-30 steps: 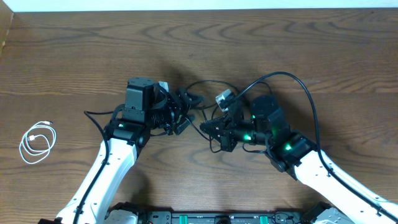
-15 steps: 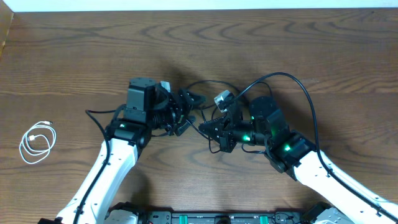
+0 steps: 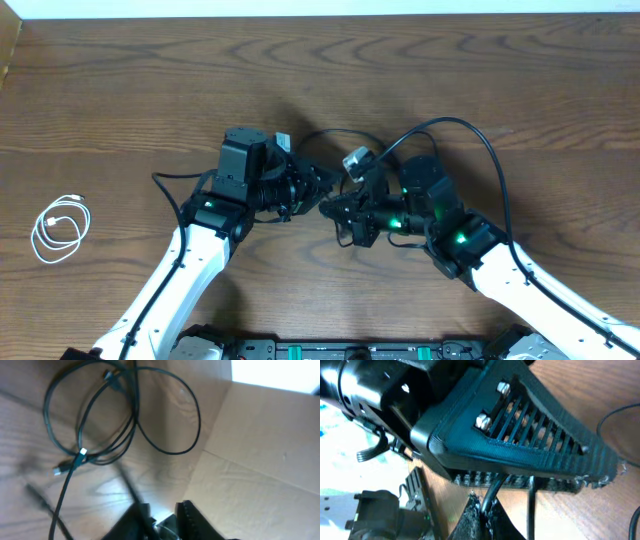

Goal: Untangle cables

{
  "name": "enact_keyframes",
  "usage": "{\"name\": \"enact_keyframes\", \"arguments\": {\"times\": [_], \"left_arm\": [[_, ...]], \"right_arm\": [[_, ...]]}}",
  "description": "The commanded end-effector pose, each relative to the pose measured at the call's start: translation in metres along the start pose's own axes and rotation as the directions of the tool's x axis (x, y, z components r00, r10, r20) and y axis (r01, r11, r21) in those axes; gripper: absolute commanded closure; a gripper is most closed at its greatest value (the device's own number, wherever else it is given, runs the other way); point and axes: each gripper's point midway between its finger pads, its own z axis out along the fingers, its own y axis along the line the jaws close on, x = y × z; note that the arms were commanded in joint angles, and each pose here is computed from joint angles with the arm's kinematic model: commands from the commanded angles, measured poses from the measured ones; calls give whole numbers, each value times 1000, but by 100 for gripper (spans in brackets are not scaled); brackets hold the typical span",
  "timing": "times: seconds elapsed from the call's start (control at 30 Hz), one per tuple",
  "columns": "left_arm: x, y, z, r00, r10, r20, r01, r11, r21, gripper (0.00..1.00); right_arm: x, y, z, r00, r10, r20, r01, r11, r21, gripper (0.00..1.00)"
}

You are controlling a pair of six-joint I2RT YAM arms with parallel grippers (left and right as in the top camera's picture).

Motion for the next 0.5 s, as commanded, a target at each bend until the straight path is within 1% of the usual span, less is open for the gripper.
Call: {"name": "enact_keyframes", "arguments": {"times": [0.0,0.07,0.1,0.13,0.2,0.27,0.3,0.33,0.37,0.4,0.47], "left_arm": [[-7,-5,-2,1000,23,18,-24,1000,18,91],[-11,-8,-4,999,26,31,-27,999,33,92],[-14,-10,-5,999,28,38,-30,999,40,92],[-16,-11,-6,999,30,44,-32,998,45,92],[-21,-11,-8,998,26,64,-29,999,45,92],[-31,-8,-11,994,28,105,-32,999,35,92],[-38,-6,-14,990,29,135,-33,999,29,92],[-44,-5,-17,987,22,157,-26,999,26,92],[-50,-3,-20,984,13,178,-18,1000,26,92],[-56,-2,-24,980,5,197,-11,1000,29,92],[-69,-3,-33,973,-9,232,-2,999,47,92]], "right_arm": [[-11,7,-2,999,-35,24,36,999,-11,99],[-9,7,-2,999,-33,20,33,999,-9,99],[-9,6,-2,999,-30,18,31,999,-8,97],[-8,6,-2,999,-30,16,30,1000,-8,92],[-6,5,-2,1000,-23,7,23,1000,-4,75],[-2,3,-2,1000,-10,-9,10,1000,4,57],[1,2,-2,1000,-2,-20,2,1000,8,37],[5,0,-2,999,9,-35,-9,1000,15,20],[9,-1,-3,999,21,-49,-20,1000,21,5],[13,-3,-3,997,34,-65,-32,999,29,1],[22,-6,-4,994,56,-98,-52,998,44,1]]}}
